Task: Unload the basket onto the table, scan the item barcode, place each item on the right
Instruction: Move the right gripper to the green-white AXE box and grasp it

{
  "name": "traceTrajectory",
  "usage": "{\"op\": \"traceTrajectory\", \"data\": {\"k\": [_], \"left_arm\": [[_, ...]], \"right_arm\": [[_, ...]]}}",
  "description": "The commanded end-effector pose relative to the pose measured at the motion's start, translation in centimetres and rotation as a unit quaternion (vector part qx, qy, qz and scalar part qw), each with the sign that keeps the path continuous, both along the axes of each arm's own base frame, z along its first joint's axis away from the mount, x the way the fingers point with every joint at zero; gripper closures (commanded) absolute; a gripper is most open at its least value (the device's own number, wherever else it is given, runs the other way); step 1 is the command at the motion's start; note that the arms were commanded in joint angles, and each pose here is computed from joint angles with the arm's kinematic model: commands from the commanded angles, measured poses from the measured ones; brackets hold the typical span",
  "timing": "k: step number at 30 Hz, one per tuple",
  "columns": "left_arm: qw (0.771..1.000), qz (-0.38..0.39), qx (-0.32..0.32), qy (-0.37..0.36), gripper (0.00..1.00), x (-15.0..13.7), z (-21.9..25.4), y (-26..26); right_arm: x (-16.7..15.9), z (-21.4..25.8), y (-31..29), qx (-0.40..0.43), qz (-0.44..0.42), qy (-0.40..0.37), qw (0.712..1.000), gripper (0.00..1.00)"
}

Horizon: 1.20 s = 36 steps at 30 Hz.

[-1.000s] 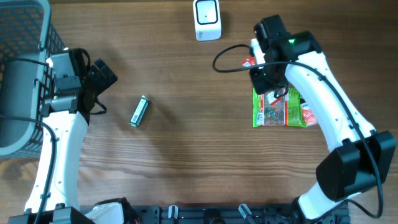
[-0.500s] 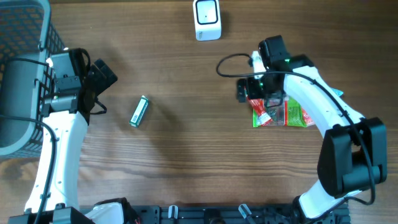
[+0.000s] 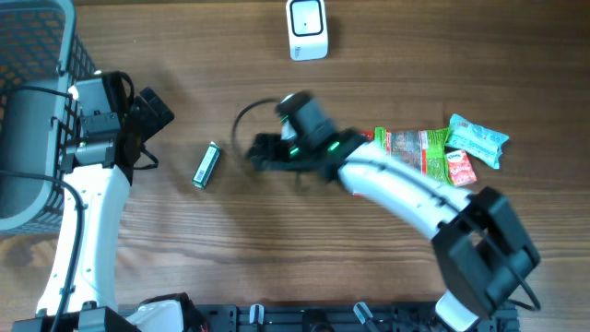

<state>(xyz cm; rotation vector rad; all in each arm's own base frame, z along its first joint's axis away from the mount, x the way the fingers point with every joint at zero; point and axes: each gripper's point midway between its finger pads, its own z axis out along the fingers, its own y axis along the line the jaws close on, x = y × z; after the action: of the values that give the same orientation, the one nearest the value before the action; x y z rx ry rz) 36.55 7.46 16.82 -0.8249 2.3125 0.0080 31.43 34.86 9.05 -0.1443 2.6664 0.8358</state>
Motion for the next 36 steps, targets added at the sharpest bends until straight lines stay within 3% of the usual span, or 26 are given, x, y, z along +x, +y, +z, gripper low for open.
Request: {"op": "traceTrajectory", "data": {"k": [1,5,16,23,26,30,36], "left_arm": [[1.000,0.003,0.006,-0.001,0.00,0.1,0.2,0.3],[1.000,0.003,0.006,-0.001,0.00,0.1,0.2,0.3],[1.000,0.003,0.006,-0.001,0.00,0.1,0.2,0.3],[1.000,0.003,0.006,-0.007,0.00,0.4,0.4,0.3],[1.000,0.003,0.006,-0.007,0.00,0.4,0.4,0.3],[1.000,0.003,0.006,-0.007,0.00,0.4,0.4,0.3],[1.000,0.003,0.006,-0.007,0.00,0.4,0.3,0.3]], "right_arm": [[0.3,-0.9,0.4,-0.077,-0.073,-0.085,0.991,0.00],[-1.1,-1.0,2.1,-0.076,-0.055,-0.100,0.991,0.00],[-1.0,-1.0,2.1,-0.077,-0.054,-0.104,0.990,0.01],[-2.0,-1.0,3.1,-0.053,-0.031,-0.078,0.995,0.00],[-2.1,-1.0,3.2,-0.031,-0.072,-0.048,0.996,0.00],[-2.8,0.5,5.6,0.047,-0.086,0.006,0.995,0.20],[-1.4,3.9,7.9,0.118,-0.152,0.050,0.980,0.25]]}}
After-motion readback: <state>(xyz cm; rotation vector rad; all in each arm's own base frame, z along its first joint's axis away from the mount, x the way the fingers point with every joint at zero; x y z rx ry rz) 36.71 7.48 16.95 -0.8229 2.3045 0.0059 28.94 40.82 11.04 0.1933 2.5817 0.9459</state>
